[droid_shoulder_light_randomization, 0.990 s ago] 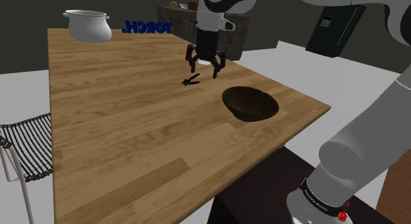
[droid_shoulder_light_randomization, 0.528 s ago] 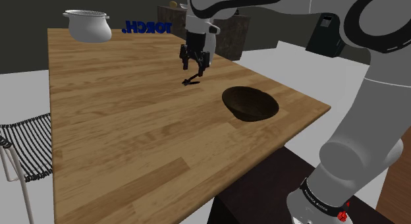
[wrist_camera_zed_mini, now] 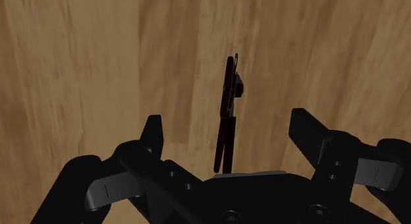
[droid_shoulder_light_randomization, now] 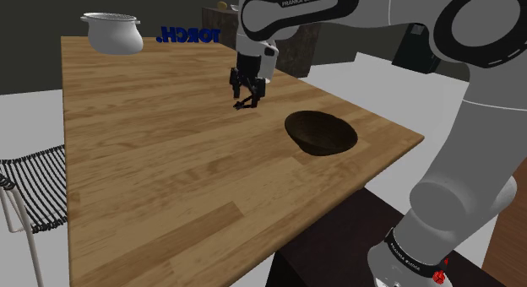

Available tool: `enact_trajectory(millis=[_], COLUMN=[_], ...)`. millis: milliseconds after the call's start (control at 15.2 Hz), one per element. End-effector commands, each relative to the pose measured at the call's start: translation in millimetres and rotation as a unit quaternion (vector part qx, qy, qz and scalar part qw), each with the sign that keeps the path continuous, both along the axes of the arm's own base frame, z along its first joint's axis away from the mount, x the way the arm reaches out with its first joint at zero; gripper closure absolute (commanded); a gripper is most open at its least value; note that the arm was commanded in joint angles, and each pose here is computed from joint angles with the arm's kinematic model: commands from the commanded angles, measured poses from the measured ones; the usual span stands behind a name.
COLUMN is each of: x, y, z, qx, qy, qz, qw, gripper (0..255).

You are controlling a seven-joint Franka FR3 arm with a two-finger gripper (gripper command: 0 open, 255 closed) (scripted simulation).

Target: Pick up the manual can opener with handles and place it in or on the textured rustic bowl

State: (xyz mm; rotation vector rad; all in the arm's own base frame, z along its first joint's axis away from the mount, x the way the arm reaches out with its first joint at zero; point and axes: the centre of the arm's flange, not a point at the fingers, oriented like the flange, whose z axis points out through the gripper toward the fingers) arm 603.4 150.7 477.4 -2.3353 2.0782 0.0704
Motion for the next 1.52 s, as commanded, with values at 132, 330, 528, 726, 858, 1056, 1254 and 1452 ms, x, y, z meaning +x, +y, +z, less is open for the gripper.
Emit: enact_trajectory(millis=[132, 330, 528, 726, 858, 1056, 1254, 1452], x=[0, 0, 0, 0, 0, 0, 0, 0], y=[0, 0, 0, 0, 0, 0, 0, 0], z=[-4, -4, -4, -4, -4, -4, 12, 27], qx=[0.0, 0.0, 0.0, 0.0, 0.0, 0.0, 0.0, 0.0], qy=[0.0, 0.0, 0.0, 0.0, 0.0, 0.0, 0.0, 0.0], qz=[0.0, 0.0, 0.0, 0.0, 0.0, 0.0, 0.0, 0.0], qw=[1.0, 1.0, 1.0, 1.0, 1.0, 1.0, 1.0, 1.0], gripper=[0, 0, 255, 255, 255, 255, 255, 255])
